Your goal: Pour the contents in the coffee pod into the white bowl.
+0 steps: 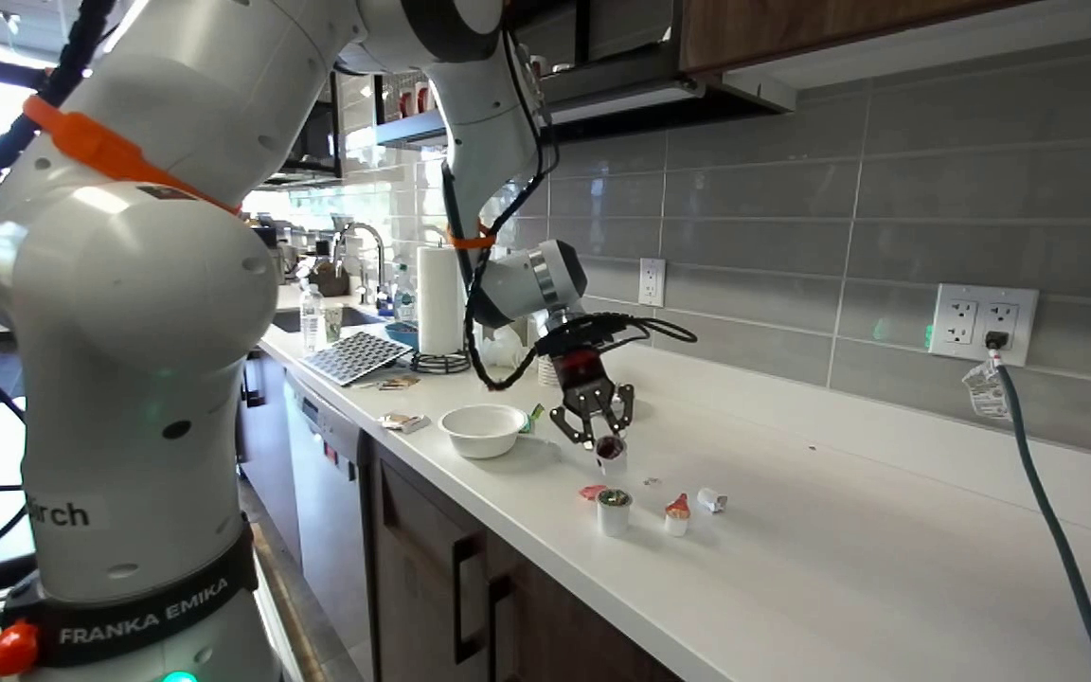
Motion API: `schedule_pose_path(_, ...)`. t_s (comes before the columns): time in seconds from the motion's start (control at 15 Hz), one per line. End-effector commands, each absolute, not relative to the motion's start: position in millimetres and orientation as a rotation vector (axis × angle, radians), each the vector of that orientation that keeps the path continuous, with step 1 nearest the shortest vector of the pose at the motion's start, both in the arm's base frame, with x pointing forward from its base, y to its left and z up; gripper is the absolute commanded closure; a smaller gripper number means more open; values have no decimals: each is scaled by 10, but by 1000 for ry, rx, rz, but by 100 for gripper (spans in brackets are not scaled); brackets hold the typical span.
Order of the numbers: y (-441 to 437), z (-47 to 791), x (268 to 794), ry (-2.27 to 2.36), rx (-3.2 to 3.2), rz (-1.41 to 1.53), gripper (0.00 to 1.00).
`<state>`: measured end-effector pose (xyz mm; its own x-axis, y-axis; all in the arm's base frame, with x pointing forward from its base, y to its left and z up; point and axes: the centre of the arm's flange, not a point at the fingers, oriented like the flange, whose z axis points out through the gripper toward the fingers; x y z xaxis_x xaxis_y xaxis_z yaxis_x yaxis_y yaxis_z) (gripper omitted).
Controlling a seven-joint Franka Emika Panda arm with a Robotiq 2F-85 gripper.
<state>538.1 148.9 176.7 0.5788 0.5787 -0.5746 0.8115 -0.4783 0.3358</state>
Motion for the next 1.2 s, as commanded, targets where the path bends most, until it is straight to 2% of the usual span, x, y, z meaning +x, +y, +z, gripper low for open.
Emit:
schedule_pose_path(0.0,1488,1615,5463,1072,2192,-564,92)
schedule_pose_path(0.6,1388,1423,5489,1047,2180,-641,92)
schedule_pose_path(0.67,1387,1408,5494,1044,2179,-645,56)
schedule_pose_path(0.73,1389,1400,5501,1037,2180,-648,43)
schedule_pose_path(0.8,1391,1405,5510,1030,2193,-649,42)
schedule_pose_path(0.87,1387,1417,5514,1023,2196,-649,35)
schedule_pose_path(1.13,1372,1462,5556,996,2209,-637,4)
